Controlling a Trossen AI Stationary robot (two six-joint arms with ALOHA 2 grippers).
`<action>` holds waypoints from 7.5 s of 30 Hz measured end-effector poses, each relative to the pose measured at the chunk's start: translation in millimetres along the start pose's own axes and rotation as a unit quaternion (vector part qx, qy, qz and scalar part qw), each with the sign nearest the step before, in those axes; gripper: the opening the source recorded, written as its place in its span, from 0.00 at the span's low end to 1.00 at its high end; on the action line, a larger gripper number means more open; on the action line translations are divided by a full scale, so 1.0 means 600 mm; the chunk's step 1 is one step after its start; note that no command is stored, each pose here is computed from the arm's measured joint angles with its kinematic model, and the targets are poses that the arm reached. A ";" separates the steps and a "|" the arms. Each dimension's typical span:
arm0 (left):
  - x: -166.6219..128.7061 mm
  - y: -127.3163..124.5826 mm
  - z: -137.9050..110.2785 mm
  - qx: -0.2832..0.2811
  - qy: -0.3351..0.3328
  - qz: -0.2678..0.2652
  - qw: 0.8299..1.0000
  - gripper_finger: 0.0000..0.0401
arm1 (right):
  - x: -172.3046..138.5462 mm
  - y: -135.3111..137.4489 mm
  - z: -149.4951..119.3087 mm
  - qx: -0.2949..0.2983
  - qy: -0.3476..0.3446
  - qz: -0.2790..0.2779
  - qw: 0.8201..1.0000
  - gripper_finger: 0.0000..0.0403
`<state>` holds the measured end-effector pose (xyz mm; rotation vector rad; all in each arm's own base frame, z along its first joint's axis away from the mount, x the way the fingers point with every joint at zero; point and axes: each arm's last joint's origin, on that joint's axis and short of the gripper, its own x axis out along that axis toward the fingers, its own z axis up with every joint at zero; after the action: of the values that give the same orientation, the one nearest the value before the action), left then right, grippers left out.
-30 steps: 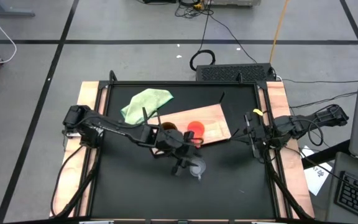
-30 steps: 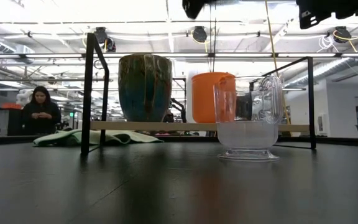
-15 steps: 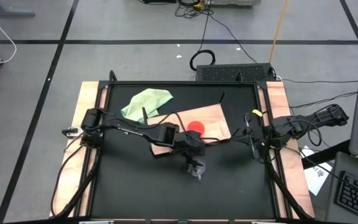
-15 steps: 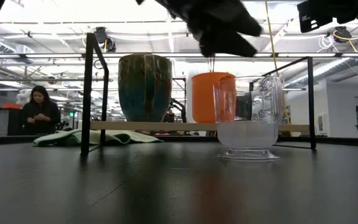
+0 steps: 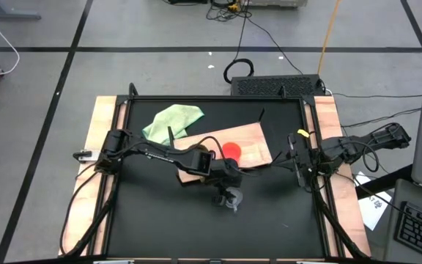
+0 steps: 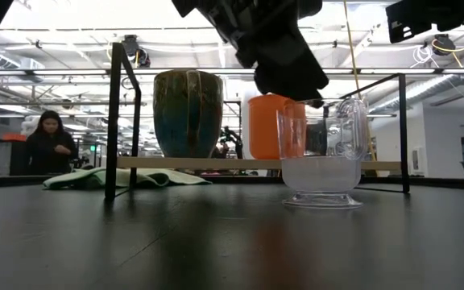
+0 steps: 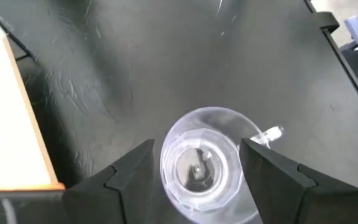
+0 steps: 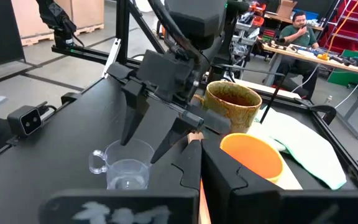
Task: Stack small to large cups/mugs on shelf
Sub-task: Put the transparent mug on the shelf
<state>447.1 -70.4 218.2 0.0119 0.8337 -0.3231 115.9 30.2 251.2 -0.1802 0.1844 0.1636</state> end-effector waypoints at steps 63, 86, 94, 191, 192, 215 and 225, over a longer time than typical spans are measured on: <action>0.010 -0.053 -0.003 0.150 0.015 0.024 0.988 0.58 | 0.000 0.001 -0.007 0.008 0.020 0.004 1.000 0.00; 0.014 -0.103 -0.019 0.166 0.055 -0.001 0.985 0.58 | 0.015 0.007 -0.031 -0.001 -0.020 -0.001 1.000 0.00; 0.022 -0.103 -0.031 0.179 0.055 -0.002 0.982 0.58 | 0.015 0.007 -0.031 0.000 -0.020 -0.001 1.000 0.00; -0.305 -0.061 0.177 0.133 -0.162 0.182 0.961 0.00 | -0.043 -0.001 -0.033 0.014 -0.063 -0.005 0.998 0.00; -0.309 -0.061 0.178 0.133 -0.168 0.185 0.959 0.00 | -0.043 -0.001 -0.033 0.016 -0.063 -0.005 0.998 0.00; -0.355 0.041 0.185 0.070 -0.230 0.197 0.950 0.00 | -0.043 -0.001 -0.031 0.017 -0.070 -0.005 0.997 0.00; -0.362 0.119 0.161 0.065 -0.203 0.133 0.968 0.00 | -0.044 -0.002 -0.024 0.009 -0.092 -0.009 0.996 0.00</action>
<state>401.3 44.4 433.6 0.1738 0.3952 -0.1180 87.9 22.1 242.9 -0.1488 0.0010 0.1590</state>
